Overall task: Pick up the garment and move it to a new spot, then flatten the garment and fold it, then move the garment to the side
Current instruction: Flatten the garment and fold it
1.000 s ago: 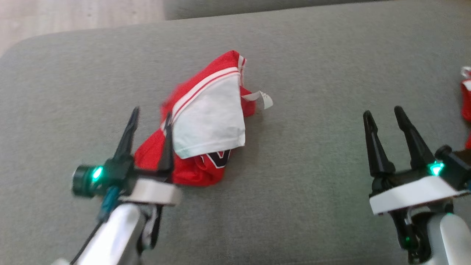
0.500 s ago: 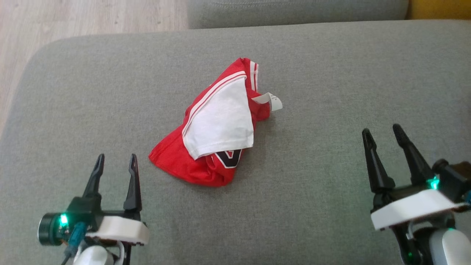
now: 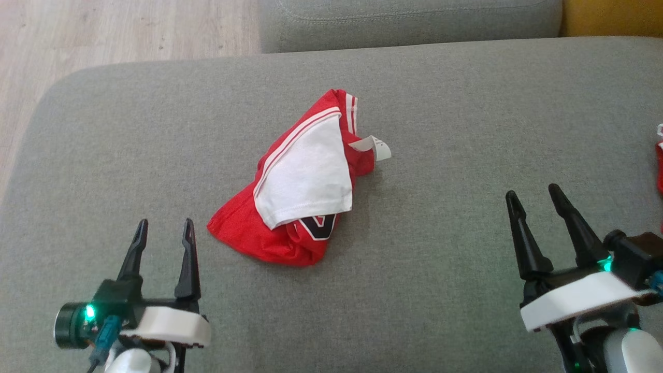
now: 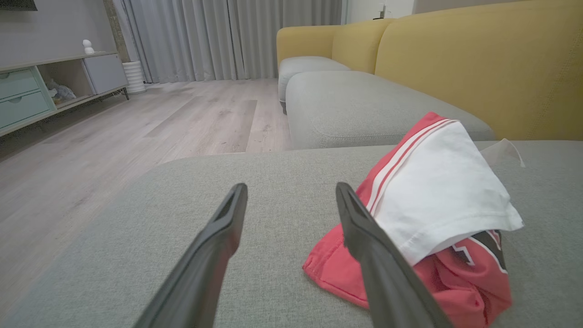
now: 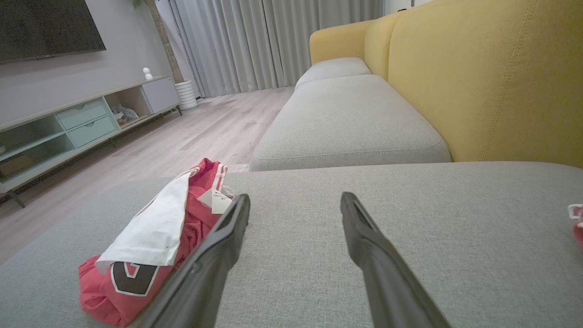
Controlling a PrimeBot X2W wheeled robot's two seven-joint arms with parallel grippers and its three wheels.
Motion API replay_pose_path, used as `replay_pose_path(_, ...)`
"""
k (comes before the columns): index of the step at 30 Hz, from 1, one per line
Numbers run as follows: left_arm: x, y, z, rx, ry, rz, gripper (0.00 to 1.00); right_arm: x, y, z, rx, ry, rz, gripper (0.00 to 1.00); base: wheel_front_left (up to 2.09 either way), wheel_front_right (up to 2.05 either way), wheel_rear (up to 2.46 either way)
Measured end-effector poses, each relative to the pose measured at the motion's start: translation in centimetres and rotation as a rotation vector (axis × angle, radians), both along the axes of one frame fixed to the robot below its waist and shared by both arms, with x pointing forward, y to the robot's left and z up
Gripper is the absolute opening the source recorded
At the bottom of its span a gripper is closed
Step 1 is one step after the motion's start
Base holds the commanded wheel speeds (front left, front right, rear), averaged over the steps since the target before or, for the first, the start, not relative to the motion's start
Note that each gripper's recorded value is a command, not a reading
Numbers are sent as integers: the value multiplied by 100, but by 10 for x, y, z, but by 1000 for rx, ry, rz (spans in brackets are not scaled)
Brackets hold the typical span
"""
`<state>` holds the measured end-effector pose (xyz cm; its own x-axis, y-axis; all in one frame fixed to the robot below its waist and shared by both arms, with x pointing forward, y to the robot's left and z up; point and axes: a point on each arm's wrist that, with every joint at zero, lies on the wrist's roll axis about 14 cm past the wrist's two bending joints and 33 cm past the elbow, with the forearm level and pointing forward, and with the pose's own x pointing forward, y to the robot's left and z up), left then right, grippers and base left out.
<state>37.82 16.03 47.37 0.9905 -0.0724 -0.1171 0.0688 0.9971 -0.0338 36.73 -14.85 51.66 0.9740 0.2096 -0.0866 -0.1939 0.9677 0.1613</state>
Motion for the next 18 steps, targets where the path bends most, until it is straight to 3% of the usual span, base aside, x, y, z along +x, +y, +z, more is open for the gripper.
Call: replay_pose_path(18,2,8,4,-1,-19,26,100,7,11,-9,-12,37,44,100,0,0,0)
